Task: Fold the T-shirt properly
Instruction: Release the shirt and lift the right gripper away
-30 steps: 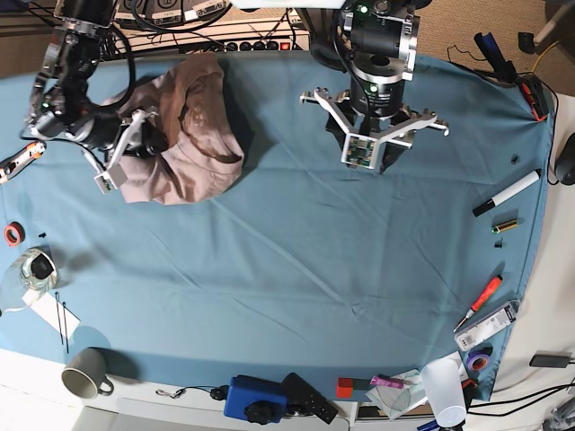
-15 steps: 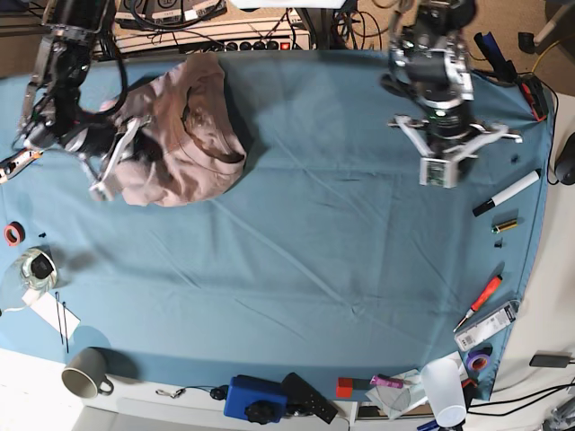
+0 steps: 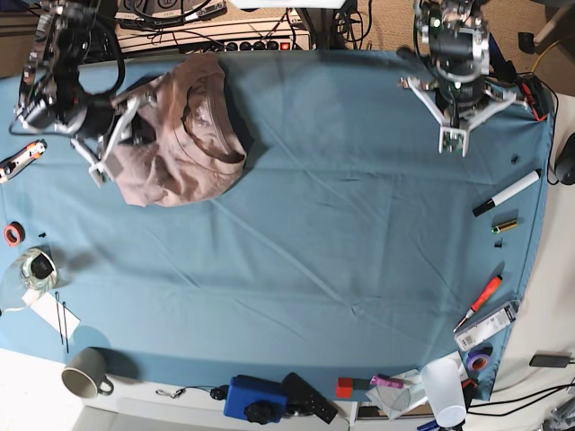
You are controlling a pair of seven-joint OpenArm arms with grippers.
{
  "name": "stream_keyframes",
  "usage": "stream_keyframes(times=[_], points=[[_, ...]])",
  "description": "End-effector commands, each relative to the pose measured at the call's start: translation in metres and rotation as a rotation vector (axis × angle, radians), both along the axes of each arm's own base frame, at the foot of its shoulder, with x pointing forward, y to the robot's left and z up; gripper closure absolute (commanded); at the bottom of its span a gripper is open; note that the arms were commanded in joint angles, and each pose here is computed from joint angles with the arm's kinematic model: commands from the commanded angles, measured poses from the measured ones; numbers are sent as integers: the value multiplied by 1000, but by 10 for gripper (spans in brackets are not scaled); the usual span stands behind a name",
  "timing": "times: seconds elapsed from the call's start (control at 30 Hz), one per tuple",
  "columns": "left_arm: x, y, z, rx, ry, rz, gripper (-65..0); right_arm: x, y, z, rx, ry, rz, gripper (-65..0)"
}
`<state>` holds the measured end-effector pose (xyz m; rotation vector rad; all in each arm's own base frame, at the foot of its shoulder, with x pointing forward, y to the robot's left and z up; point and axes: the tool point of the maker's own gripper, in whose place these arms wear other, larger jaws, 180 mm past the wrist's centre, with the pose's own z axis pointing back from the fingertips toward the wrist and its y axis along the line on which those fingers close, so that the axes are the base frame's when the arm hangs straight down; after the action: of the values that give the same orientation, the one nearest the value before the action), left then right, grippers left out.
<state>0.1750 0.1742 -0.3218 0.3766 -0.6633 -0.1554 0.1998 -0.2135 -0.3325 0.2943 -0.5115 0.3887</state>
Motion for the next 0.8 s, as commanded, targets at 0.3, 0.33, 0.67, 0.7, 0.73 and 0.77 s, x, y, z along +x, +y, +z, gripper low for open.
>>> stream_keyframes(times=[0.3, 0.33, 0.67, 0.7, 0.73, 0.77], points=[[-51, -7, -22, -38, 155, -28, 0, -69, -4, -14, -19, 132, -22, 0], [-55, -7, -24, -37, 168, -29, 0, -77, -4, -17, -19, 154, -22, 0], [-117, -8, -39, -40, 337, -29, 0, -160, -9, -37, -49, 386, -21, 0], [-123, -8, -40, -42, 348, -32, 0, -168, -10, -39, -60, 410, -21, 0], [-128, -8, -40, -43, 357, -33, 0, -177, -12, -40, -72, 433, -21, 0], [-133, -9, -40, -45, 368, -34, 0, -185, -14, -41, -81, 458, -21, 0]])
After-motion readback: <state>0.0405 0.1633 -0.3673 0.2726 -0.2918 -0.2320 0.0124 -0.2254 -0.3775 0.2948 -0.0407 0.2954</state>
